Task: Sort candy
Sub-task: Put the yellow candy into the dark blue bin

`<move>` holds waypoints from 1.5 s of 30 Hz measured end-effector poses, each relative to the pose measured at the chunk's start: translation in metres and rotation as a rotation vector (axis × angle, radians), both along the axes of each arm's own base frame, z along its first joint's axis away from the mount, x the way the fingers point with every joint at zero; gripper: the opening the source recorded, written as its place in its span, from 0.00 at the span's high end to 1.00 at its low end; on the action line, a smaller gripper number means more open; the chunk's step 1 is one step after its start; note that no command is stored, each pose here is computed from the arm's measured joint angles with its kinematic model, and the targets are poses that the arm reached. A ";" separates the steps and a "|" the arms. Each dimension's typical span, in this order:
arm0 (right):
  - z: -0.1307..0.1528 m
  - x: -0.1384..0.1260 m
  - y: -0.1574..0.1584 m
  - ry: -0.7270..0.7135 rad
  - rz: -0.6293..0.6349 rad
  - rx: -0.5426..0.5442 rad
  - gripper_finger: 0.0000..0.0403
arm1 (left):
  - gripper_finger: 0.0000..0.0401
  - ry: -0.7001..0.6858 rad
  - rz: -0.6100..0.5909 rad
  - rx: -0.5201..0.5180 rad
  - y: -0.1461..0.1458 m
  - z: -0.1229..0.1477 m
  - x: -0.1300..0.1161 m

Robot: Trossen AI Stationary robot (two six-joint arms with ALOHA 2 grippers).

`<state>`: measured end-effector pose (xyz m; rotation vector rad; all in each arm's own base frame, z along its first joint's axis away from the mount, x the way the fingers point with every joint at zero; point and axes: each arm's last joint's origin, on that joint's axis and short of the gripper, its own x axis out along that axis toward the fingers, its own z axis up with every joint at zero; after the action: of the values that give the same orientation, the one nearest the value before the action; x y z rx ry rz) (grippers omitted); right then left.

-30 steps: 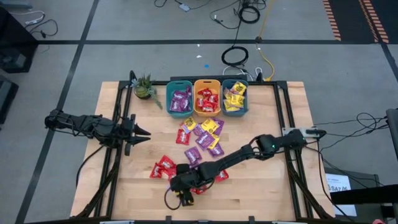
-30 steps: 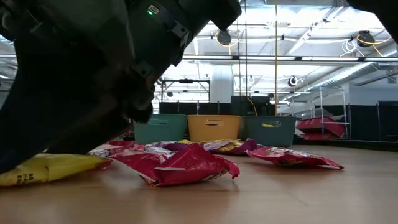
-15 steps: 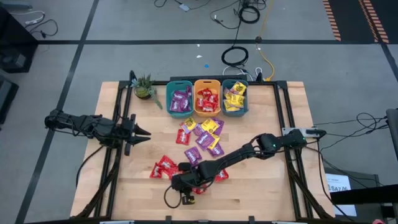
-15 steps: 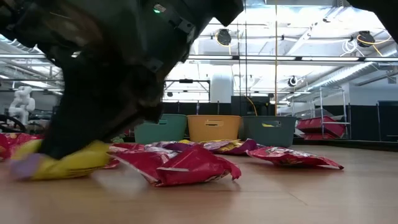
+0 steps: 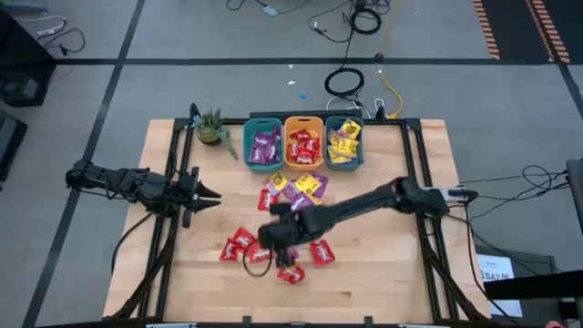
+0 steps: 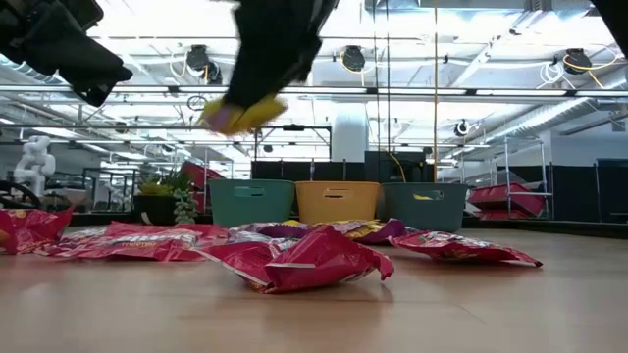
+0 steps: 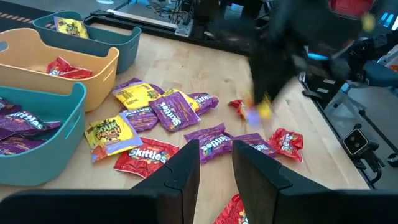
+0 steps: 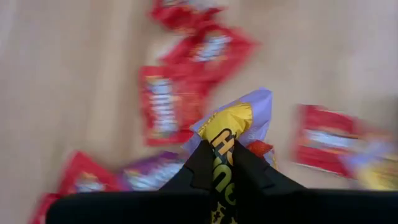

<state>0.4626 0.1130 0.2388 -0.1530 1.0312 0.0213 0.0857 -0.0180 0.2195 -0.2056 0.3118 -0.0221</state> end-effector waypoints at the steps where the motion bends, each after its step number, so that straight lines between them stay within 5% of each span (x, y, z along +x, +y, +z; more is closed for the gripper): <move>1: 0.008 -0.003 -0.009 0.006 -0.003 -0.015 0.95 | 0.74 0.000 0.000 0.000 0.000 0.000 0.000; 6: 0.018 -0.028 -0.052 0.046 -0.041 -0.041 0.96 | 0.74 0.000 0.000 0.001 0.000 0.000 0.000; 13: 0.026 -0.095 -0.111 -0.120 -0.170 -0.029 0.96 | 0.74 -0.009 0.121 -0.011 0.003 0.000 0.000; 24: 0.008 -0.191 -0.216 -0.425 -0.626 0.005 0.96 | 0.74 -0.113 0.422 -0.111 0.011 0.006 0.000; 31: 0.000 -0.211 -0.256 -0.418 -0.788 -0.004 0.96 | 0.73 -0.175 0.552 -0.072 0.014 0.011 0.000; 40: -0.002 -0.225 -0.278 -0.420 -0.856 0.049 0.95 | 0.51 -0.212 0.657 -0.066 0.017 0.014 -0.001; 45: -0.003 -0.227 -0.281 -0.431 -0.907 0.077 0.87 | 0.48 -0.232 0.650 -0.075 0.016 0.016 -0.001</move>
<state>0.2358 -0.1680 0.2362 0.3769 0.5935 -0.7634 0.0848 -0.0015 0.2355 -0.3679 0.0019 0.5823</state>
